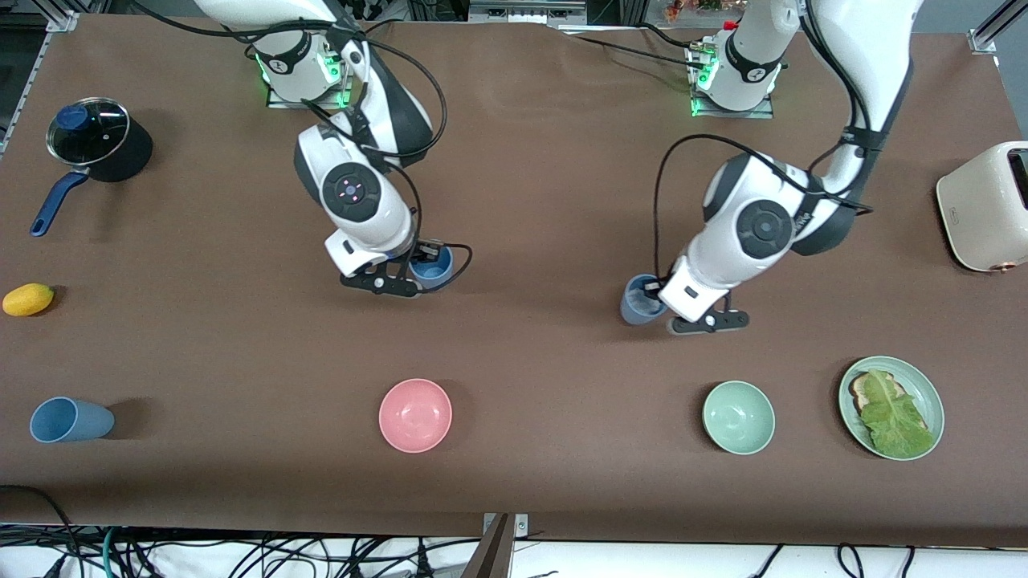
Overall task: Stack blue cups with both arms
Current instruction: 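Set the tissue cup mid-table with the left gripper while the right gripper follows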
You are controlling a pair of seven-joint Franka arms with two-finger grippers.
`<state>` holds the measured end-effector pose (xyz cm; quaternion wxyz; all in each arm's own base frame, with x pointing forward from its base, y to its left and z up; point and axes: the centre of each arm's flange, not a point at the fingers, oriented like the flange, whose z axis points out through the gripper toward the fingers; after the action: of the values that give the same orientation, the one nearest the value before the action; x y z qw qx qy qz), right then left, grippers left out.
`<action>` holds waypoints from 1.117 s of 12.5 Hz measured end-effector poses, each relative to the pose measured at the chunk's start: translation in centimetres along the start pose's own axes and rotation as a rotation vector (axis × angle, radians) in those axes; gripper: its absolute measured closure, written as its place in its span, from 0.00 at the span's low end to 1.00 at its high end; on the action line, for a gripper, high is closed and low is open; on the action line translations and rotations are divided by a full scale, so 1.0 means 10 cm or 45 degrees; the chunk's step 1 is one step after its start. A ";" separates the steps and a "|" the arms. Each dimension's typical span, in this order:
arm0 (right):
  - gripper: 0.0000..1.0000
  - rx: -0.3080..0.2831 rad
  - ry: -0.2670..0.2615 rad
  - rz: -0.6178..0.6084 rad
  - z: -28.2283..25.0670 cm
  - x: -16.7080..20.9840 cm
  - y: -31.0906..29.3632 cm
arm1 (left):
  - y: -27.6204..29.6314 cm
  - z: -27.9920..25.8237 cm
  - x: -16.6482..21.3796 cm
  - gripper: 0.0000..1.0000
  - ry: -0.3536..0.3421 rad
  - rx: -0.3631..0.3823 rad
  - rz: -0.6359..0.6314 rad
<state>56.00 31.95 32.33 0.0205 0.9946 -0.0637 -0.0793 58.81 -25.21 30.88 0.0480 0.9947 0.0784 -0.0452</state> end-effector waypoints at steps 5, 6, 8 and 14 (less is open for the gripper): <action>0.96 -0.020 -0.114 -0.190 -0.41 0.54 1.01 | 0.84 0.17 -0.60 0.99 -0.070 -0.029 -0.084; 0.96 -0.023 -0.121 -0.212 -0.42 0.55 1.05 | 0.98 0.26 -0.70 0.99 -0.085 -0.026 -0.088; 0.96 -0.032 -0.141 -0.230 -0.49 0.53 1.12 | 1.21 0.47 -0.86 0.99 -0.105 -0.027 -0.098; 0.96 0.025 -0.150 -0.128 -0.83 0.35 0.93 | 1.26 0.66 -0.81 0.70 -0.110 -0.039 -0.137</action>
<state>59.56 22.58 40.45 0.0032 0.9903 -0.0155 -0.1380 52.34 -39.51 26.27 0.0642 0.9853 0.1305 -0.0894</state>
